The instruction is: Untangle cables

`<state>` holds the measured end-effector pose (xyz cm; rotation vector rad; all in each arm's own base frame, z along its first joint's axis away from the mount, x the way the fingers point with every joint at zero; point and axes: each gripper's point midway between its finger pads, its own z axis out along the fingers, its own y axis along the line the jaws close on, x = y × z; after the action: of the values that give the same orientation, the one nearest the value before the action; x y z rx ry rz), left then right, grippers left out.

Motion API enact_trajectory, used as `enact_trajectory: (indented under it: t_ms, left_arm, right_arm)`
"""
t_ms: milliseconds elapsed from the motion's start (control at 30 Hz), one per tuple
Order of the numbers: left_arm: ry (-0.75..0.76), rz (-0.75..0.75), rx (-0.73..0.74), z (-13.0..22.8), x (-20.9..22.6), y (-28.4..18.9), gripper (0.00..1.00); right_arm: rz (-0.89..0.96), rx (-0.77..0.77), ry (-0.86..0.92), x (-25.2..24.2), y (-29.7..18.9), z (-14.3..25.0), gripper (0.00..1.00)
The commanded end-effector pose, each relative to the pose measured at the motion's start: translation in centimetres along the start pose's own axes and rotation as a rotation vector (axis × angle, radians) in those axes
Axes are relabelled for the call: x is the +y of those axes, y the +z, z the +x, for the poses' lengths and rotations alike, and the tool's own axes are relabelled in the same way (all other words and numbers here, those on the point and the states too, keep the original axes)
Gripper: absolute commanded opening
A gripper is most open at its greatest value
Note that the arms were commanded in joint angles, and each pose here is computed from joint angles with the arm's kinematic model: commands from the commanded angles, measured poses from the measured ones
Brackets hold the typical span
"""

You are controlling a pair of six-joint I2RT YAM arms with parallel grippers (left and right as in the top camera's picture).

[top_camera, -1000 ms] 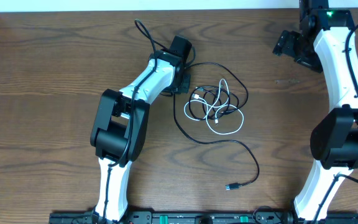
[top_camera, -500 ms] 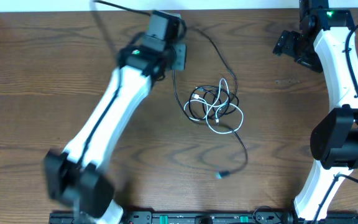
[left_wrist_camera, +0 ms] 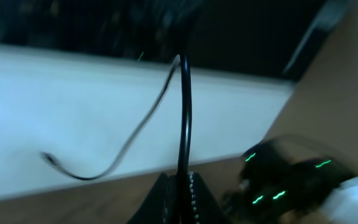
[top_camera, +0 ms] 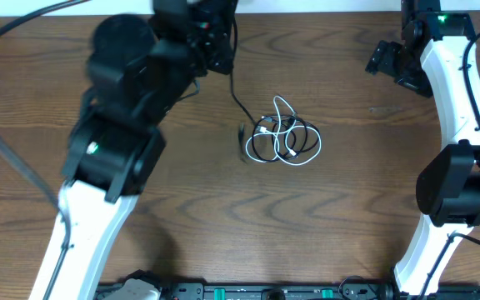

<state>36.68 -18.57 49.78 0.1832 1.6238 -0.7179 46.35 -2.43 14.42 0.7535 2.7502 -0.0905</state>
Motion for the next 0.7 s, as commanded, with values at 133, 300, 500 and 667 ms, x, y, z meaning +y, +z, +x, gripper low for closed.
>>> enact_trajectory:
  t_ms: [133,300,500,667]
  left_arm:
    - [-0.085,0.140,-0.208,-6.1,-3.6,-3.3,0.07]
    - [-0.043,0.167,-0.323,-8.8,-4.4,-4.2,0.07]
    - [0.023,-0.006,-0.373,-9.2,-1.3,-3.1,0.07]
    - [0.037,-0.069,-0.417,-9.6,0.1,-1.8,0.08]
  right_arm:
    - [0.017,-0.001,0.002,-0.6,0.3,-0.3,0.99]
    - [0.017,-0.001,0.002,-0.6,0.3,-0.3,0.99]
    - [0.017,-0.001,0.002,-0.6,0.3,-0.3,0.99]
    - [0.017,-0.001,0.002,-0.6,0.3,-0.3,0.99]
